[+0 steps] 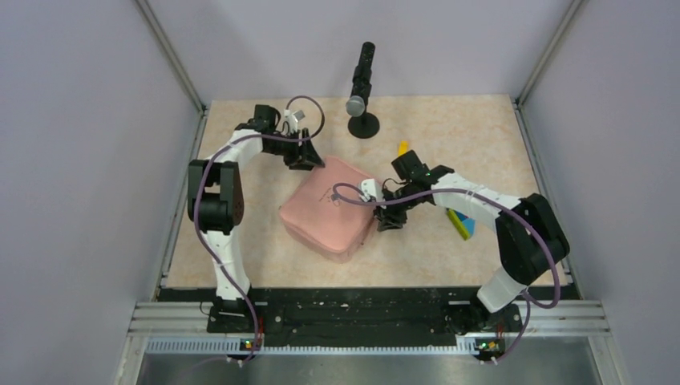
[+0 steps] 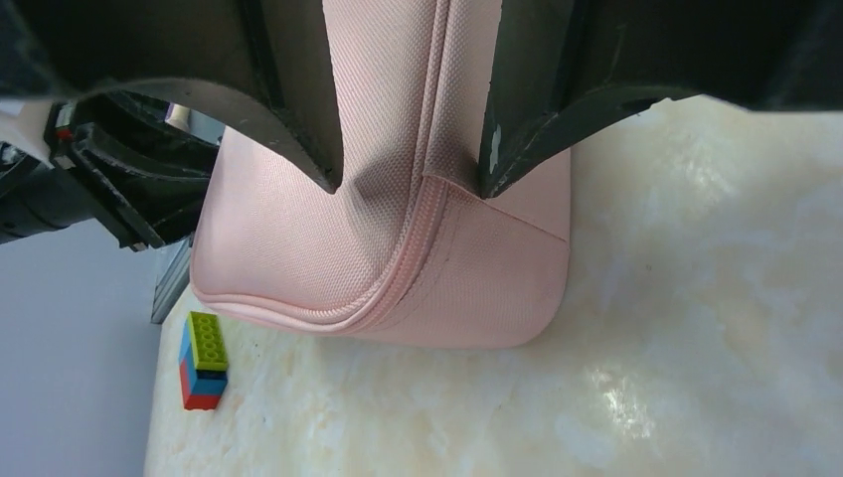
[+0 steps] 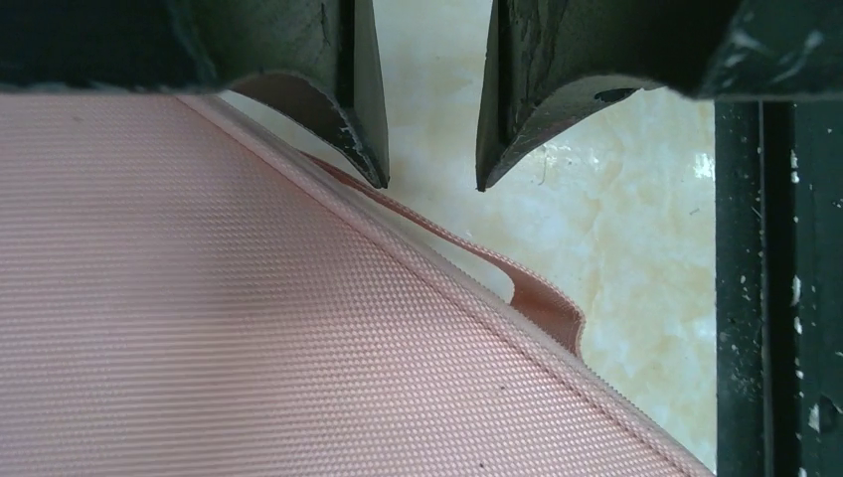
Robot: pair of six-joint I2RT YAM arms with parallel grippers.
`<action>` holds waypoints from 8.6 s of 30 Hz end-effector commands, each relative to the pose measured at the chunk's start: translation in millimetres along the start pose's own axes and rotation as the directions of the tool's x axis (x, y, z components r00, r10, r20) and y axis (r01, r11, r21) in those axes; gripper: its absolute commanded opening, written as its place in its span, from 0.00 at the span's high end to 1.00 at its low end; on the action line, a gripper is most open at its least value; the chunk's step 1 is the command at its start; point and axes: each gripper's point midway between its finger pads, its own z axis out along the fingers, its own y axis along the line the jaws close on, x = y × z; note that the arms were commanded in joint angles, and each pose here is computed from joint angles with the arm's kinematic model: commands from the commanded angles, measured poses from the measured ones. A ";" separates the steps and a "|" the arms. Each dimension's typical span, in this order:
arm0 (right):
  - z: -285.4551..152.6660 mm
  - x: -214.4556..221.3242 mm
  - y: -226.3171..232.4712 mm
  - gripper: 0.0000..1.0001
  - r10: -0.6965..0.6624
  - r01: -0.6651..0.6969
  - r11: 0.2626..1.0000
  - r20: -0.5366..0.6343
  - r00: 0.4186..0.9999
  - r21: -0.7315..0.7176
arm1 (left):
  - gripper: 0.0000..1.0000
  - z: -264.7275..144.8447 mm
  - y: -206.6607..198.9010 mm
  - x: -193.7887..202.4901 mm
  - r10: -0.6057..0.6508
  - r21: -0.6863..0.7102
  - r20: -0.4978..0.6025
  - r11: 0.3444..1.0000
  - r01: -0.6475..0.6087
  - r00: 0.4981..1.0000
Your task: Organize the medicine kit
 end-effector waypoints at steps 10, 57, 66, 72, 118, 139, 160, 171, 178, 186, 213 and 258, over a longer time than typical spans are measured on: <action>-92.8 -5.7 -80.3 0.33 0.091 -0.121 0.984 0.218 0.972 0.128 | 0.40 -78.5 -12.6 -34.2 0.147 0.024 0.104 0.988 -0.151 0.984; -39.8 -20.6 -108.1 1.00 0.062 -0.038 0.993 0.220 0.974 -0.112 | 0.41 -107.0 -2.3 14.0 0.123 0.004 -0.051 0.992 -0.123 0.991; -52.4 5.4 -140.3 1.00 0.106 -0.081 0.982 -0.140 0.985 0.172 | 0.41 -102.8 -3.6 -15.4 0.110 -0.027 0.124 0.994 -0.108 0.986; -53.7 7.2 -146.5 1.00 0.036 0.042 0.968 -0.302 0.953 0.247 | 0.41 -85.3 5.4 -31.8 -0.028 0.015 0.213 1.000 0.025 0.977; -28.1 -57.1 -176.7 1.00 -0.426 0.571 0.797 -0.488 0.762 0.196 | 0.38 44.4 -71.1 -4.7 0.123 0.398 0.158 0.900 -0.178 0.980; -30.6 -43.8 -158.9 1.00 -0.386 0.526 0.830 -0.488 0.783 0.187 | 1.00 84.3 -59.5 23.1 0.203 0.368 0.054 0.906 -0.208 0.978; -48.5 17.5 -25.6 1.00 -0.209 0.203 0.977 -0.463 0.861 -0.065 | 1.00 41.1 -68.2 -35.3 0.168 0.304 0.244 0.922 -0.240 0.955; -50.4 21.4 22.9 1.00 0.003 -0.071 0.989 -0.459 0.889 -0.131 | 1.00 27.1 -50.8 -65.2 0.081 0.197 0.341 0.968 -0.156 0.937; -43.4 0.8 29.7 1.00 0.118 -0.175 0.978 -0.384 0.916 -0.117 | 1.00 6.0 -6.6 -73.0 -0.078 0.085 0.443 0.995 0.045 0.893; -39.8 -9.2 24.7 1.00 0.154 -0.202 0.974 -0.352 0.923 -0.103 | 1.00 -51.0 36.5 -93.2 -0.132 -0.054 0.611 0.977 0.208 0.781; -38.3 -27.4 -63.8 1.00 0.074 -0.036 0.991 -0.298 0.952 0.131 | 0.40 -78.8 0.2 -55.6 0.085 -0.060 0.524 0.996 -0.062 0.848; -19.1 -50.8 -159.1 1.00 -0.144 0.220 0.919 -0.241 0.960 0.327 | 0.36 -17.7 -59.0 -49.3 0.293 0.173 0.292 0.920 -0.351 0.910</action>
